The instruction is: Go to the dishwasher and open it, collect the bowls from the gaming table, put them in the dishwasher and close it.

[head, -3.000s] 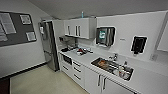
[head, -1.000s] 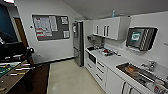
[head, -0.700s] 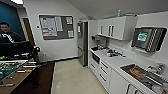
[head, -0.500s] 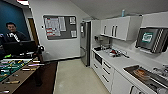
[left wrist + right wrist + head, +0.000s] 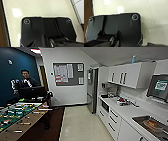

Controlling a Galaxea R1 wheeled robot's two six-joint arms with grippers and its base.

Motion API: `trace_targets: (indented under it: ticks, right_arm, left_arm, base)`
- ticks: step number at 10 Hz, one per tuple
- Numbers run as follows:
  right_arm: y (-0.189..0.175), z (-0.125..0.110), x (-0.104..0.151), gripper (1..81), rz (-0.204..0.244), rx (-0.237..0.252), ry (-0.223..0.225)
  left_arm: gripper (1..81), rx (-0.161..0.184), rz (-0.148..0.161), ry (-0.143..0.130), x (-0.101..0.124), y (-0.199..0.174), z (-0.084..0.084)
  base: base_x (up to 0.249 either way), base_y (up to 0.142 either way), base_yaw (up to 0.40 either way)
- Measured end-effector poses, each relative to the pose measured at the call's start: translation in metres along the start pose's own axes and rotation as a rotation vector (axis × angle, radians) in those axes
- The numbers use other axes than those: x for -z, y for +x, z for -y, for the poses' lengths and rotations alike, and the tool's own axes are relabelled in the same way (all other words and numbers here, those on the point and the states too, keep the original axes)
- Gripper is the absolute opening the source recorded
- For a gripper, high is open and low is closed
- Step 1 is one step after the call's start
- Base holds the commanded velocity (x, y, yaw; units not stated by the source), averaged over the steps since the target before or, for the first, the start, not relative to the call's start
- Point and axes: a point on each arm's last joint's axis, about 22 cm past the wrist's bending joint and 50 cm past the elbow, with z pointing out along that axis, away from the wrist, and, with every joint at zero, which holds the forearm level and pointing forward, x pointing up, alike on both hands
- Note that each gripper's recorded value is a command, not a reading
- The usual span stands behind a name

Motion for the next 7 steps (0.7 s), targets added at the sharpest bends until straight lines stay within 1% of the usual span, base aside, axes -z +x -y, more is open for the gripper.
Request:
trace_targets:
  ticks: [7]
  right_arm:
    - [-0.0008, -0.0014, 0.0004, 81.1, 0.003, 0.000, -0.001]
  left_arm:
    - [81.1, -0.001, -0.003, 0.000, -0.0005, 0.0015, -0.0005]
  base:
    - [0.000, 0.000, 0.196]
